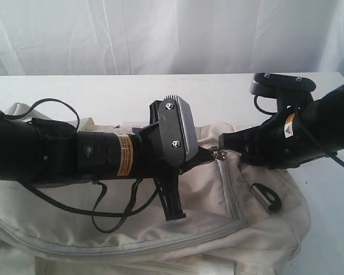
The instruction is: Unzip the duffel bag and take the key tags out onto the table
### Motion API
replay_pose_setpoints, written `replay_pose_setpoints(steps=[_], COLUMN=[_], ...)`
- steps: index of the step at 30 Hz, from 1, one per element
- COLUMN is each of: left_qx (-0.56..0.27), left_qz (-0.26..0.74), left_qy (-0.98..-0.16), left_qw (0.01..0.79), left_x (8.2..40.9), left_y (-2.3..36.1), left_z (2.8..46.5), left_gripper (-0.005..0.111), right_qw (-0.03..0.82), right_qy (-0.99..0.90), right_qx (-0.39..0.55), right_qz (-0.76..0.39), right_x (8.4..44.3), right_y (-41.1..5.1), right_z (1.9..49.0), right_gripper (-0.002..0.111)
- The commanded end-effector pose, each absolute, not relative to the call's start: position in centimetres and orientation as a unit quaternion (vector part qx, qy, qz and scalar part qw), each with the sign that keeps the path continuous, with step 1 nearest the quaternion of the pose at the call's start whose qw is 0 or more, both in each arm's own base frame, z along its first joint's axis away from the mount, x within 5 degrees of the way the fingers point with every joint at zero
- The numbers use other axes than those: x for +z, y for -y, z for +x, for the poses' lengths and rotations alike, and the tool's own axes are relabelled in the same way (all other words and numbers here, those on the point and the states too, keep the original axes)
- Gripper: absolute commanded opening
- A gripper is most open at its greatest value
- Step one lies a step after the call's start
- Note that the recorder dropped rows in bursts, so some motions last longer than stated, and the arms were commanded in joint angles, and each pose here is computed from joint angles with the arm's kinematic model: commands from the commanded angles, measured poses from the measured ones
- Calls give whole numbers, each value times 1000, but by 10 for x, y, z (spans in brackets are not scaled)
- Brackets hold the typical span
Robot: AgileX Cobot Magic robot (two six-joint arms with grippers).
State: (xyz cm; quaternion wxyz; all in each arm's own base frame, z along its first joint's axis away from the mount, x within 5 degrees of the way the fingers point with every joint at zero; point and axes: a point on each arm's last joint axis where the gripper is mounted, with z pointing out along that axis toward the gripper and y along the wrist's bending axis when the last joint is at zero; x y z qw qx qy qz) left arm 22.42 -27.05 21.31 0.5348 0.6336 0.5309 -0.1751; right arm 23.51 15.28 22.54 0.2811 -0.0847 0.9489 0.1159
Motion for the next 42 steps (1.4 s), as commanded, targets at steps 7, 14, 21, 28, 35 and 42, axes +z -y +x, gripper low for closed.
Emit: replay_pose_setpoints(steps=[7,14,21,28,35,42], left_qx=[-258,-308,-290,-270,-286,-311], left_qz=[633,638,649,622,612,618], left_qy=[-540,-536,-537,-540,-522,-494], left_qw=[491,459,454,498,521,526], left_x=[214,213,216,241,259,265], left_y=[272,273,270,263,260,261], left_z=[209,200,199,200,194,188], left_gripper=[0,0,0,0,0,0], right_qw=[290,291,326,348,350,327], right_qy=[-946,-946,-931,-921,-921,-929], right_qx=[116,117,139,138,134,163], right_qz=[-83,-83,-84,-105,-102,-67], right_x=[226,226,239,258,270,273], right_y=[-150,-151,-151,-144,-136,-136], right_z=[238,238,237,228,218,211], right_gripper=[34,34,37,66,66,66])
